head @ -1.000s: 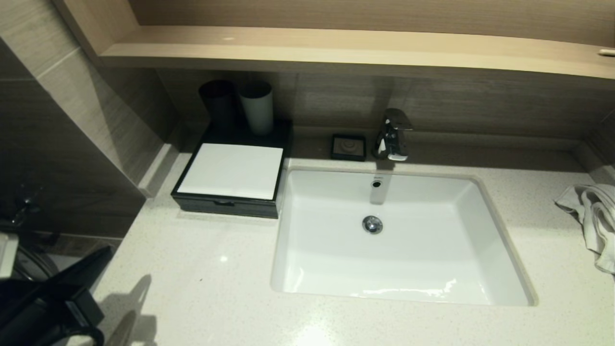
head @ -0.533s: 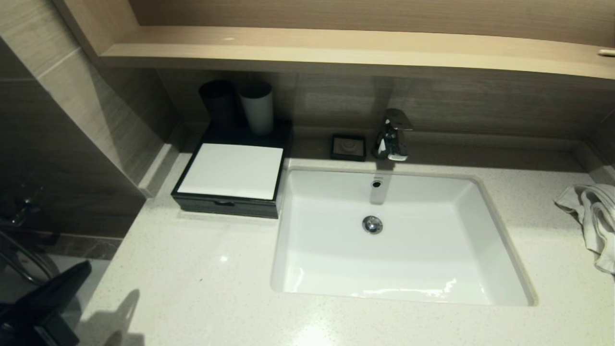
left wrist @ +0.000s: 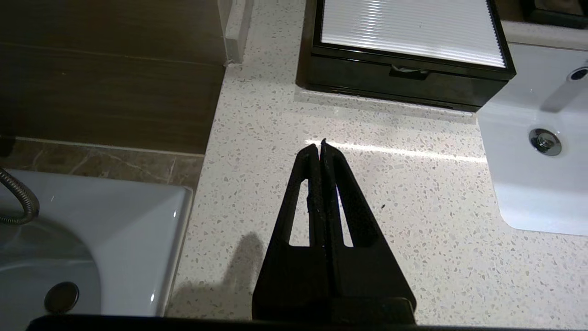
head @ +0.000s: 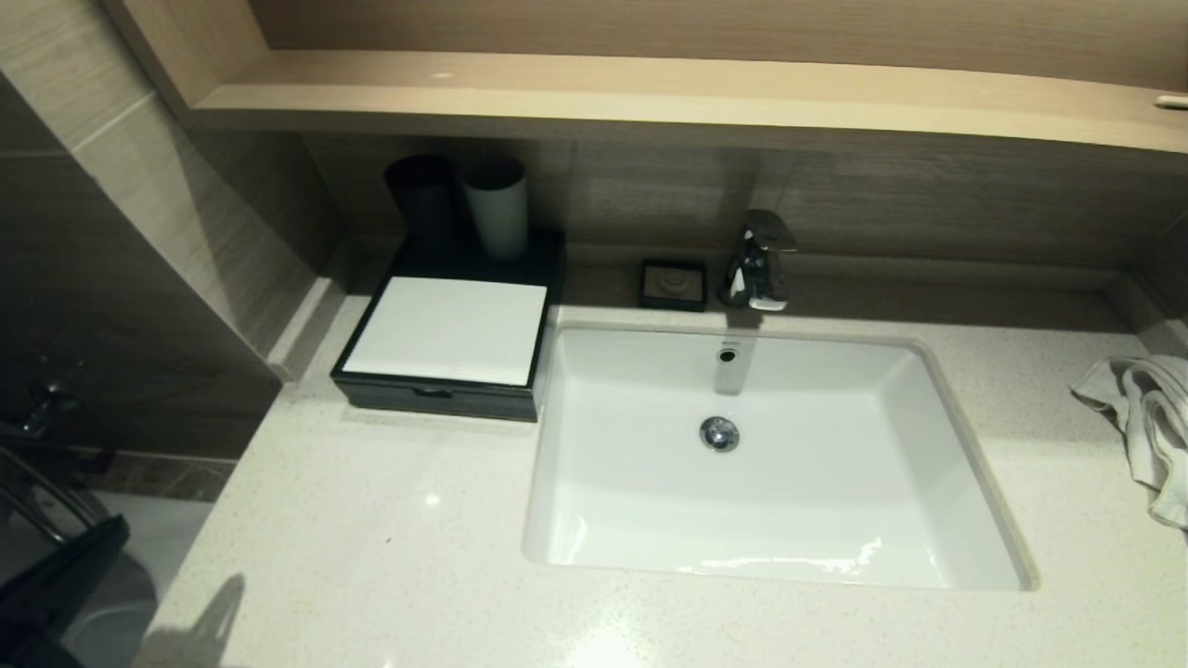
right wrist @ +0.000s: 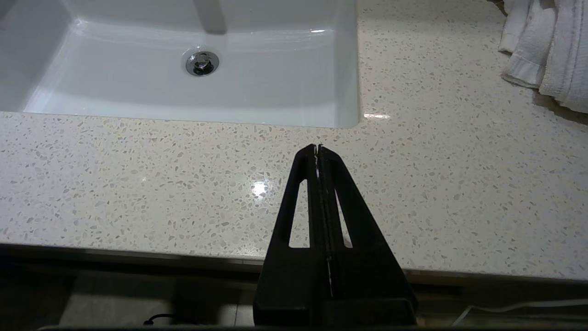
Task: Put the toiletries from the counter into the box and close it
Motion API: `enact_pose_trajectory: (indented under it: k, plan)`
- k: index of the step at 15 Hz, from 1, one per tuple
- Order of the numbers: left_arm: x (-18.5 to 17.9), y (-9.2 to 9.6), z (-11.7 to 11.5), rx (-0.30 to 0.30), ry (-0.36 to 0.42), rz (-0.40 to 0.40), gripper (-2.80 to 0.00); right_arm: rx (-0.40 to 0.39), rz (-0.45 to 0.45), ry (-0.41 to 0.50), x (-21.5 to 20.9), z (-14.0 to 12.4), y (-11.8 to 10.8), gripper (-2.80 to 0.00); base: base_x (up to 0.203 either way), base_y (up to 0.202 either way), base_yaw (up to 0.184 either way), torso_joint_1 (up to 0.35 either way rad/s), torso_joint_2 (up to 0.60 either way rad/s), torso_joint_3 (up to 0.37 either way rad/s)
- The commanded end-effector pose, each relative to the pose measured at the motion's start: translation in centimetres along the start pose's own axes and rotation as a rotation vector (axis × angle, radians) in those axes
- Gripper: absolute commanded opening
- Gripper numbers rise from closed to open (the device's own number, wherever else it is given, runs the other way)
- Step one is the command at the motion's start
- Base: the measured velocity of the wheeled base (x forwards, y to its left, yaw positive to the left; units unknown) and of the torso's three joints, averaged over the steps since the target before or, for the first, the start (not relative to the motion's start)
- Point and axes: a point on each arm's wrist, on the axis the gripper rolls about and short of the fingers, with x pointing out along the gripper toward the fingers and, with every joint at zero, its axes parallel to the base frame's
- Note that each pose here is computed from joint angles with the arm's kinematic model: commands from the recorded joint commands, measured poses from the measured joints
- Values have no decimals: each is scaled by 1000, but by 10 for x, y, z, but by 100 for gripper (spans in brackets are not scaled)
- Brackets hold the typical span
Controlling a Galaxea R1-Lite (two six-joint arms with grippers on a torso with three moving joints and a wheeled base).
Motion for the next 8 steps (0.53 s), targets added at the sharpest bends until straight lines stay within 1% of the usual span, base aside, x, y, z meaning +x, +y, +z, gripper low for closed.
enact_pose_trajectory:
  k: [1, 5, 7, 8]
  plan:
    - [-12, 1, 1, 1, -51, 0, -280, -1, 1, 0, 0, 0, 0, -280, 0, 0, 0, 0, 0, 0]
    - [-30, 1, -6, 3, -40, 7, -280, -1, 1, 0, 0, 0, 0, -280, 0, 0, 0, 0, 0, 0]
    - [-39, 1, -10, 8, -63, 5, -280, -1, 1, 0, 0, 0, 0, -280, 0, 0, 0, 0, 0, 0]
    - [-45, 1, -13, 22, -65, 1, -280, -1, 1, 0, 0, 0, 0, -280, 0, 0, 0, 0, 0, 0]
